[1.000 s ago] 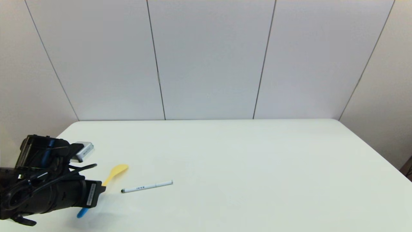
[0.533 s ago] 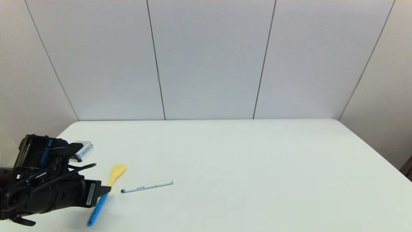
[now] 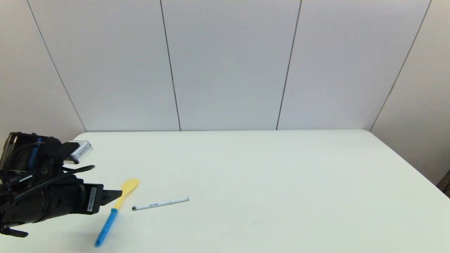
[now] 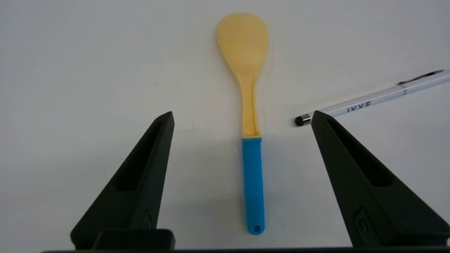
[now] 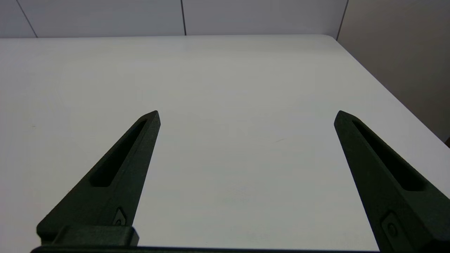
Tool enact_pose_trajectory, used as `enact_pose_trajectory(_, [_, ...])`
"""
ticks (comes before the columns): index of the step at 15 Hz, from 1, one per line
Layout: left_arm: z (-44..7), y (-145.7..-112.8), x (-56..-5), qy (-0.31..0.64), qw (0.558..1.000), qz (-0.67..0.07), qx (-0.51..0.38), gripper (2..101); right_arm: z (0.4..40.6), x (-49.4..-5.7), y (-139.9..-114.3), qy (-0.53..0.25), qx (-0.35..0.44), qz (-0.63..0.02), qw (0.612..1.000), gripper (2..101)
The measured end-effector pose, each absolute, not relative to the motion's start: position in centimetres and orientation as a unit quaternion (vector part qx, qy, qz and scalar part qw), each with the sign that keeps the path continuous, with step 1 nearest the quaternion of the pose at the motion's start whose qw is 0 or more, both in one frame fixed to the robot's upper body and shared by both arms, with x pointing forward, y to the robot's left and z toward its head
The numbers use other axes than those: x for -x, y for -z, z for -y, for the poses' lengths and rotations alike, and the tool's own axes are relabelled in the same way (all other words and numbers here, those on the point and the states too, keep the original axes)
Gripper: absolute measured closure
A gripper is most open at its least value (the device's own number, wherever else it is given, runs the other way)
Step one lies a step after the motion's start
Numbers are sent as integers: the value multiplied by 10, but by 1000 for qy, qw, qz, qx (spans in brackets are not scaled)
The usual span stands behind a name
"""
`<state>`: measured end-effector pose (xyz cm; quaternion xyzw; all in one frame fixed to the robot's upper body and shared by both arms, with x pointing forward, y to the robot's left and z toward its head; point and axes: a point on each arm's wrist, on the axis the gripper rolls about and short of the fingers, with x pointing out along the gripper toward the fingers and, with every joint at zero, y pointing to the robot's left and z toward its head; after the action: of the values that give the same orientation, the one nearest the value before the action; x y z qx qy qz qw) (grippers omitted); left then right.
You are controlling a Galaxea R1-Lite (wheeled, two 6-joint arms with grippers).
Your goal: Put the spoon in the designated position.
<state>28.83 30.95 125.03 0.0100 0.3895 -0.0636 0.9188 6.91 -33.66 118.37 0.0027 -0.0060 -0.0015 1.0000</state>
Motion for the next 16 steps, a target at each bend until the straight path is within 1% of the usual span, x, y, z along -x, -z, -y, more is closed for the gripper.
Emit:
enact_pose_trajectory(4, [-314, -1283, -265, 58, 932, -357, -6, 164, 337, -69, -1184, 2, -3, 6, 1000, 43])
enact_pose_trajectory(8, [-321, -1306, -211, 57, 949, -309, -3, 121, 337, -69, -1184, 1, -3, 6, 1000, 43])
enact_pose_trajectory(10, [-325, -1305, -179, 57, 957, -284, -5, 106, 337, -69, -1184, 2, -3, 6, 1000, 43])
enact_pose_trajectory(12, [-327, -1294, -151, 58, 963, -262, -8, 94, 337, -69, -1184, 2, -3, 6, 1000, 43])
enact_pose_trajectory(16, [-330, -1276, -117, 60, 973, -222, -9, 77, 337, -69, -1184, 1, -3, 6, 1000, 43])
